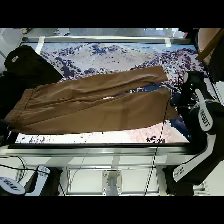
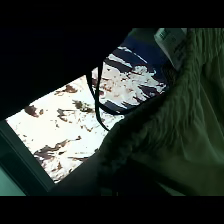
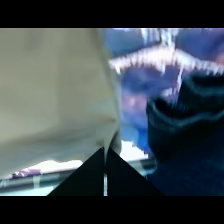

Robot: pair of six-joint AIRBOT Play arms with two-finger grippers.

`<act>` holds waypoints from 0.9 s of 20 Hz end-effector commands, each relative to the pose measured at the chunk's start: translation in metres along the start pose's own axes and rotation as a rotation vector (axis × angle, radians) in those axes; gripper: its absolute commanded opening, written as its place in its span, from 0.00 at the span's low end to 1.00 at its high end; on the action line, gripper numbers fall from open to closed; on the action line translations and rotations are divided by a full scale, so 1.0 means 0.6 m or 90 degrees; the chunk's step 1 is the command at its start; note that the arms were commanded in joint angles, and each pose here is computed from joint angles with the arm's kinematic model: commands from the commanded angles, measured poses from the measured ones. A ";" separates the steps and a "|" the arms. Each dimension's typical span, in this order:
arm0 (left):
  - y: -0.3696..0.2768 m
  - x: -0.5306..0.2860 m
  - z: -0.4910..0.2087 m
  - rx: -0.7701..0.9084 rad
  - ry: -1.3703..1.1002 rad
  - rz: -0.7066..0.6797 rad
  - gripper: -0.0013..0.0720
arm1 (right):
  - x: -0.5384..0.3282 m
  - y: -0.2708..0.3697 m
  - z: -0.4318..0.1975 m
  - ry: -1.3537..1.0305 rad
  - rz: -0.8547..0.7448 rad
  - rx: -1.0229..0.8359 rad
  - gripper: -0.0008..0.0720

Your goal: Fold the clothes and pants, and hang the long-sleeved shirts on hangers.

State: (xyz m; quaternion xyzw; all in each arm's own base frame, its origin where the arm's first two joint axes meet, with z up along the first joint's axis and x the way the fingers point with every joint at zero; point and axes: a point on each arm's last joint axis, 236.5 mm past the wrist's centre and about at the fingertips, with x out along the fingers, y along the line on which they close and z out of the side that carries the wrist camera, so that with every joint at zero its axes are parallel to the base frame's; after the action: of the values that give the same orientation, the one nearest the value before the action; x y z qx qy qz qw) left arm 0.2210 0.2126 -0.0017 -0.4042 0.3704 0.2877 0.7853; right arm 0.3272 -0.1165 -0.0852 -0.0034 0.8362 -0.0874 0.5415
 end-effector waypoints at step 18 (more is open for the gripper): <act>-0.228 -0.055 0.216 0.163 -0.175 -0.148 0.72 | -0.351 0.061 0.148 -0.572 0.308 0.096 0.51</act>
State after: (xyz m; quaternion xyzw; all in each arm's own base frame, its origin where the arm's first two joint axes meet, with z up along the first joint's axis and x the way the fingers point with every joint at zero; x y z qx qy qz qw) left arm 0.3132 0.2369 0.1249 -0.3321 0.2250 0.2061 0.8925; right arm 0.4394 -0.0889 0.0218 0.1257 0.5908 -0.0257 0.7966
